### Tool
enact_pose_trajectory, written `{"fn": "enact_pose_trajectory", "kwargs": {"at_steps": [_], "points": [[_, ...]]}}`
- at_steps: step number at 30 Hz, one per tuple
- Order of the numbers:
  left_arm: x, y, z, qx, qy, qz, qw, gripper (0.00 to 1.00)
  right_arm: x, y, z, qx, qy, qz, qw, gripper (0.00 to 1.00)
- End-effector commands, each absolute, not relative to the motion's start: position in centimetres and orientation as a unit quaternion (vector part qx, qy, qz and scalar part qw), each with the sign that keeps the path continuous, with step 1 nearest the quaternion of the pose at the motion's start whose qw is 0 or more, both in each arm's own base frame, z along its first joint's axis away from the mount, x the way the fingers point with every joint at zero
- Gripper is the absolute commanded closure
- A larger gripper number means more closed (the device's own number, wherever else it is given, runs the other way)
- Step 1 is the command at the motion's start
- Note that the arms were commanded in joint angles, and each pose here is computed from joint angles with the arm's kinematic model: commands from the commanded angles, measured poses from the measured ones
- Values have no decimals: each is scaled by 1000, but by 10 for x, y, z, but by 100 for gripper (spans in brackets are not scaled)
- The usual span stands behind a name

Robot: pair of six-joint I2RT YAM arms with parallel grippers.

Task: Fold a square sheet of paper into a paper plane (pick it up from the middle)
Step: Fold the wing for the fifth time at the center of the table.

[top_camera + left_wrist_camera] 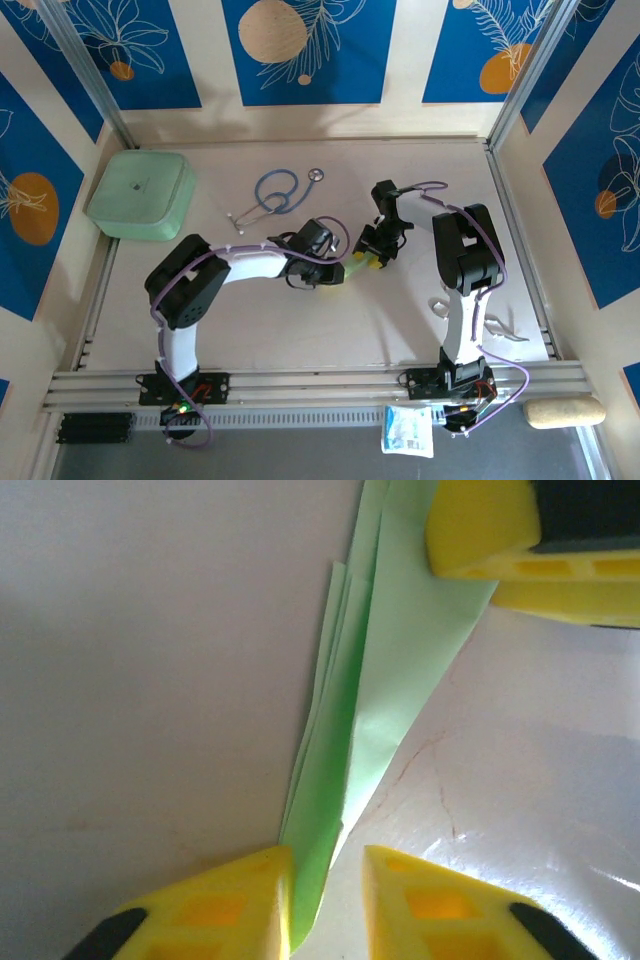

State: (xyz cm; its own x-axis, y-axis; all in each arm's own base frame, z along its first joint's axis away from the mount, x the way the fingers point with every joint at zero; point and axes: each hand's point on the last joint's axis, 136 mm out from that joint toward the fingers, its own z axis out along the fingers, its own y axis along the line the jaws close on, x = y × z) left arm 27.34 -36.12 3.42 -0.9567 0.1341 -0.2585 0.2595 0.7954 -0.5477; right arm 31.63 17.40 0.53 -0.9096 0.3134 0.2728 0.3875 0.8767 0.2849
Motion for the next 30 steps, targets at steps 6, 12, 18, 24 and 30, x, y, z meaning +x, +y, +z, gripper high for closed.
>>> {"fn": "enact_pose_trajectory", "kwargs": {"at_steps": [6, 12, 18, 24, 30], "points": [[286, -387, 88, 109, 897, -393, 169, 75, 287, 149, -80, -186, -968, -74, 151, 56], [291, -404, 75, 105, 892, -414, 148, 85, 288, 150, -80, -187, -968, -76, 151, 56], [296, -402, 57, 99, 907, -386, 137, 89, 288, 149, -80, -187, -967, -77, 152, 56], [303, -399, 46, 92, 915, -367, 139, 92, 287, 149, -81, -186, -967, -76, 153, 55], [305, -394, 33, 84, 925, -345, 136, 94, 287, 149, -80, -186, -967, -77, 154, 55]]}}
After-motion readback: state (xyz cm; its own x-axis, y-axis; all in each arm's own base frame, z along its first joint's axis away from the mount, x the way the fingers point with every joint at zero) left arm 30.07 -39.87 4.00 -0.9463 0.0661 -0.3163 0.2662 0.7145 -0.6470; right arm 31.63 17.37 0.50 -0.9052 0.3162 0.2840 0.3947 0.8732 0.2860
